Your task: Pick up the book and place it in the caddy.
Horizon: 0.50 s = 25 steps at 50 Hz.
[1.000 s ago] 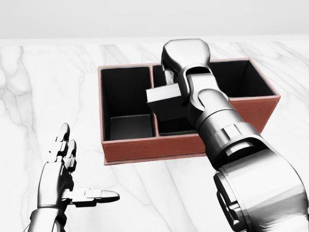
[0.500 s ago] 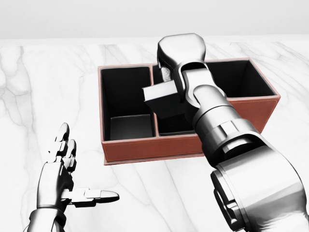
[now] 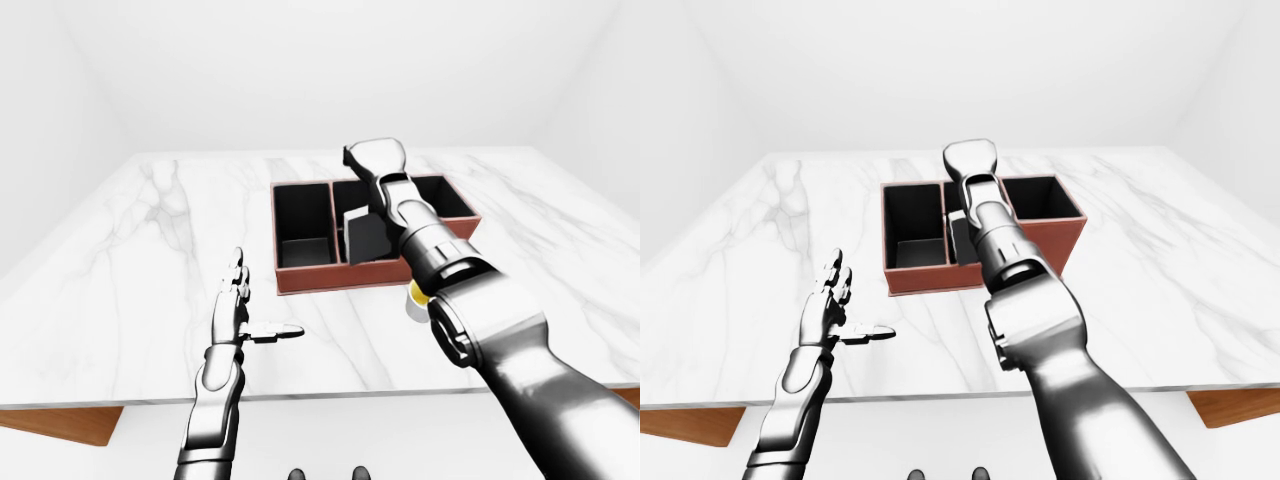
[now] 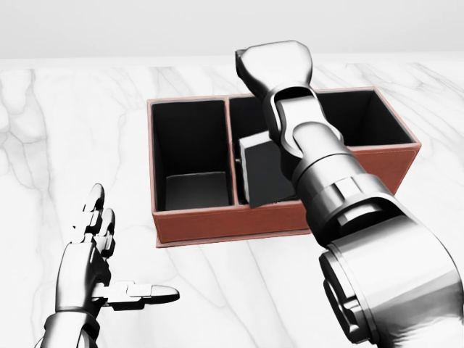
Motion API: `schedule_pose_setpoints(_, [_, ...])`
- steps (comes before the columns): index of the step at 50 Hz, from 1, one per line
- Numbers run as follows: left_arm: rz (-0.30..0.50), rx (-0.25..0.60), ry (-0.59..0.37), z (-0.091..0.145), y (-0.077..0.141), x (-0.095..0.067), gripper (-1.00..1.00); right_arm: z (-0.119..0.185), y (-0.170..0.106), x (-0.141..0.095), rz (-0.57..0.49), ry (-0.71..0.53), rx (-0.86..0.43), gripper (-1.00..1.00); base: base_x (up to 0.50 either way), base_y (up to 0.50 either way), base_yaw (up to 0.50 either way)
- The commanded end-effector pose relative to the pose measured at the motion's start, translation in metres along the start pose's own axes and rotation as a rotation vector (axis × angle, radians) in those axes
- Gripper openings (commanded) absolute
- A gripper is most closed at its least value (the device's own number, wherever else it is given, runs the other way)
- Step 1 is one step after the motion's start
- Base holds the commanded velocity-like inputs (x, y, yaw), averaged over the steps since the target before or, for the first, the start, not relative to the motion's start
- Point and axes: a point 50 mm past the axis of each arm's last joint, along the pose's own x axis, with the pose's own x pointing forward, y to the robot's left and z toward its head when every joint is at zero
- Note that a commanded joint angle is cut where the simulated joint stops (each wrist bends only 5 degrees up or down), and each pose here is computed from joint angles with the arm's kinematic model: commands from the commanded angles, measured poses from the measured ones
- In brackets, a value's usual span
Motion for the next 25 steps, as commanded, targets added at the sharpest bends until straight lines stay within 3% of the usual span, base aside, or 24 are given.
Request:
schedule_pose_setpoints(1, [0.0,0.0,0.0,-0.0001,-0.0001,0.0002,1.0,-0.0006,-0.0066,0.0014,-0.024,-0.002,-0.019,1.0,0.0,0.0,0.0])
schedule_pose_setpoints(25, [0.0,-0.005,-0.005,0.0013,-0.0002,0.0001,1.0,-0.0009,-0.0053,0.0009,-0.034,-0.003,-0.025,1.0,0.0,0.0,0.0])
